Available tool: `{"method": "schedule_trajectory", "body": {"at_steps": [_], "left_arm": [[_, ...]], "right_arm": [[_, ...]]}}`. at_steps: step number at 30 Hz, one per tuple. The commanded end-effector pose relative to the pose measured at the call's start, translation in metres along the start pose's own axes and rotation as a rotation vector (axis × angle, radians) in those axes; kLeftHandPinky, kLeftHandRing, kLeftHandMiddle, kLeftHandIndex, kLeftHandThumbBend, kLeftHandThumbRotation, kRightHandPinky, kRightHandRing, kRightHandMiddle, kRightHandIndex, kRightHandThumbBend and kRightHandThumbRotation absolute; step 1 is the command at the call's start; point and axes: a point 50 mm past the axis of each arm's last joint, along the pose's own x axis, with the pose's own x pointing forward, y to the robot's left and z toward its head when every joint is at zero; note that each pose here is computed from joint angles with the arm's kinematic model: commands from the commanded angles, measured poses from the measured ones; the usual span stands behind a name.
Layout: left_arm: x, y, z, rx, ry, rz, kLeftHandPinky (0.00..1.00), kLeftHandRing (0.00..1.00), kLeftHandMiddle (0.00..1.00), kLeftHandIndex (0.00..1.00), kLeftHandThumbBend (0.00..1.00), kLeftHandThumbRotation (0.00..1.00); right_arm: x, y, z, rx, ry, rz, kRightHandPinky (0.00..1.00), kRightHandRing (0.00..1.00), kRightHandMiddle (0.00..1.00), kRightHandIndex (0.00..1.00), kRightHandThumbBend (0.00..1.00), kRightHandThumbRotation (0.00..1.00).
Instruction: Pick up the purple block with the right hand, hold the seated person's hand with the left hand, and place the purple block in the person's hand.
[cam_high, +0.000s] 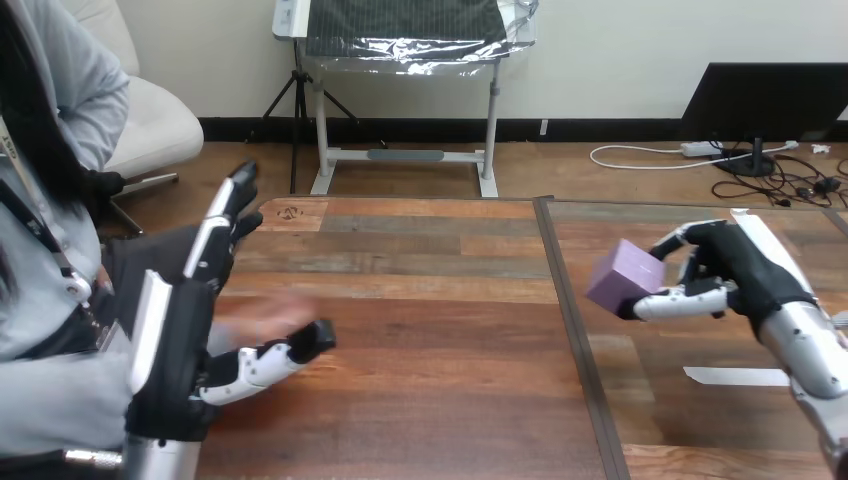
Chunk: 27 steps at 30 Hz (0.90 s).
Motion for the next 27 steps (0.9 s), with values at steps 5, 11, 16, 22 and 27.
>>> {"method": "schedule_trajectory", "body": {"at_steps": [5, 11, 16, 22, 27], "left_arm": [[0.017, 0.013, 0.007, 0.127, -0.042, -0.026, 0.91, 0.97, 0.97, 0.96, 1.00, 0.64], [0.019, 0.015, 0.005, 0.192, -0.017, -0.060, 0.92, 0.98, 0.97, 0.96, 1.00, 0.63], [0.021, 0.017, 0.003, 0.249, 0.003, -0.085, 0.91, 0.98, 0.96, 0.96, 1.00, 0.62], [0.026, 0.021, 0.001, 0.312, 0.020, -0.116, 0.91, 0.97, 0.96, 0.96, 1.00, 0.59], [0.028, 0.026, -0.002, 0.357, 0.036, -0.148, 0.92, 0.96, 0.94, 0.96, 1.00, 0.57]], "right_arm": [[0.012, -0.005, 0.037, 0.075, -0.158, -0.040, 0.05, 0.10, 0.14, 0.13, 0.58, 0.00], [0.013, 0.000, 0.043, 0.087, -0.191, -0.033, 0.05, 0.09, 0.14, 0.13, 0.59, 0.00], [0.014, 0.003, 0.047, 0.095, -0.208, -0.025, 0.05, 0.09, 0.13, 0.12, 0.59, 0.00], [0.015, 0.009, 0.052, 0.114, -0.231, -0.017, 0.04, 0.09, 0.13, 0.12, 0.59, 0.00], [0.016, 0.015, 0.056, 0.134, -0.244, -0.006, 0.04, 0.08, 0.12, 0.11, 0.58, 0.00]]}}
